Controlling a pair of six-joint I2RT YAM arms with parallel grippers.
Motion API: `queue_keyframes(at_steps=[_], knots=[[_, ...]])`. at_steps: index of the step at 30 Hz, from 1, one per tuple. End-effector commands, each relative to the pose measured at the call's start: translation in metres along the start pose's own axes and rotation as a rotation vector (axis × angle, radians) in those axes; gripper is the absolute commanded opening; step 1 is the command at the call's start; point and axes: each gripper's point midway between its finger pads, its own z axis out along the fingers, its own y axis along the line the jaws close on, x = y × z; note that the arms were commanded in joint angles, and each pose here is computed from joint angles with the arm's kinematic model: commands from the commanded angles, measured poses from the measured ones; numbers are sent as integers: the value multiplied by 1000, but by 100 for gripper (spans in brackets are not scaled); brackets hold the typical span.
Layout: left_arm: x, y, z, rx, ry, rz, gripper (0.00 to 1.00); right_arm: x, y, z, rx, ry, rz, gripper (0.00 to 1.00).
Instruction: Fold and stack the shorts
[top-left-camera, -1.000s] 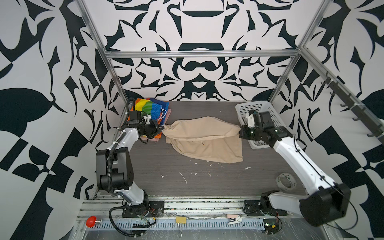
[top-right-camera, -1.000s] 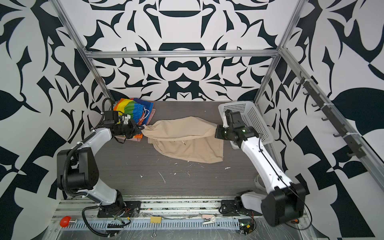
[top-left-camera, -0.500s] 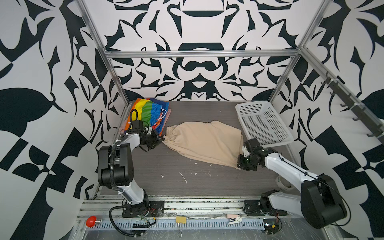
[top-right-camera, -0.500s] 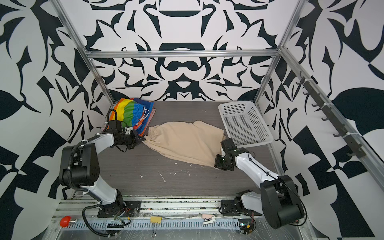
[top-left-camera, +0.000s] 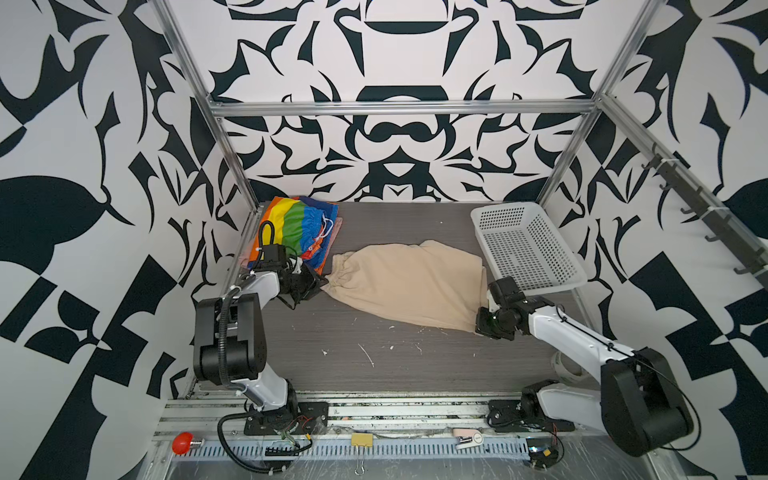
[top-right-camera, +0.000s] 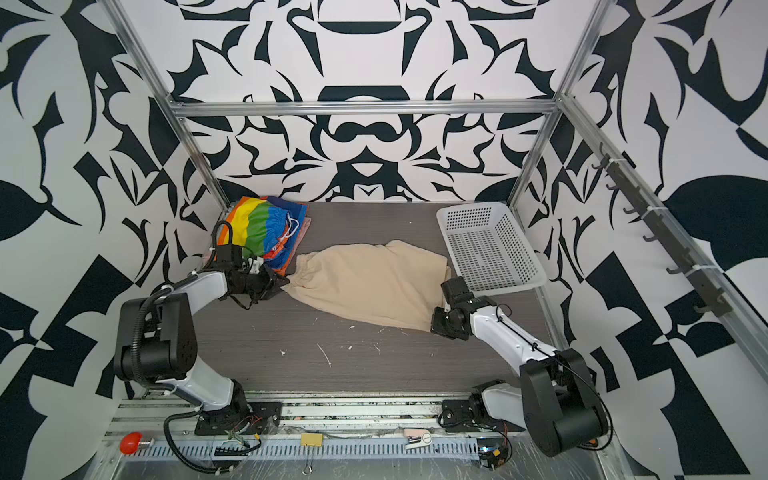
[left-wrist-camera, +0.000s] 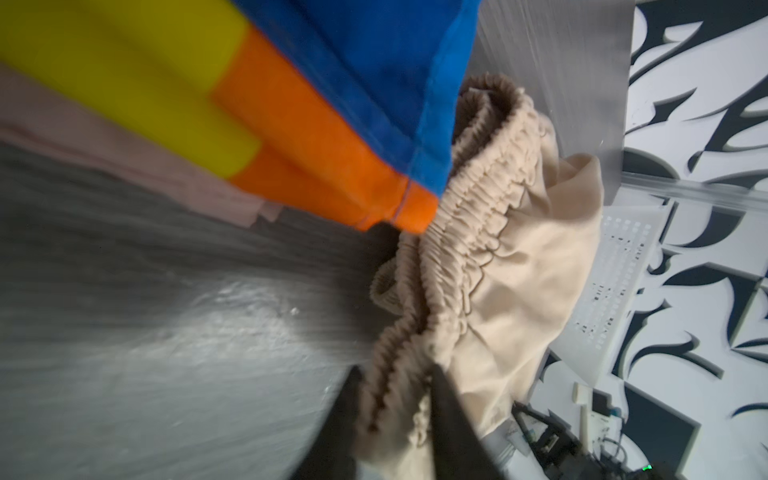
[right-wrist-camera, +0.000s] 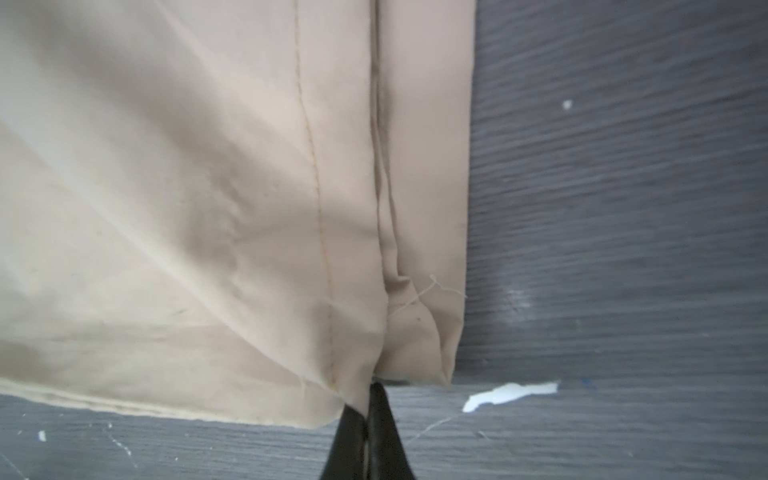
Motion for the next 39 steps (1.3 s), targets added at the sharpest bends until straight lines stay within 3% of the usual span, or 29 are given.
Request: queue_keyframes(at_steps=[1, 2, 8, 10, 13, 16, 19, 24, 34, 39], knots=[[-1, -8, -18, -18, -47, 51, 93, -16, 7, -18, 13, -42, -10, 23], [-2, -10, -23, -25, -58, 63, 99, -20, 10, -25, 6, -60, -15, 28], [-24, -43, -67, -64, -188, 189, 99, -47, 48, -79, -87, -175, -70, 51], [-25, -71, -70, -32, -200, 245, 99, -59, 65, -90, -125, -204, -85, 58], [-5, -126, -39, 46, -120, 322, 99, -77, 92, -86, -188, -220, -100, 69], [16, -148, 13, 92, 9, 307, 99, -94, 118, -61, -232, -200, -112, 78], [18, -135, 52, 79, 57, 266, 99, -108, 138, -28, -274, -156, -111, 82], [13, -98, 76, 9, 84, 225, 99, -130, 142, 10, -236, -120, -140, 83], [30, -31, 75, -75, 120, 135, 99, -163, 98, 54, -134, -51, -100, 84], [55, -5, 54, -106, 128, 124, 99, -149, 86, 58, -95, -17, -117, 84]])
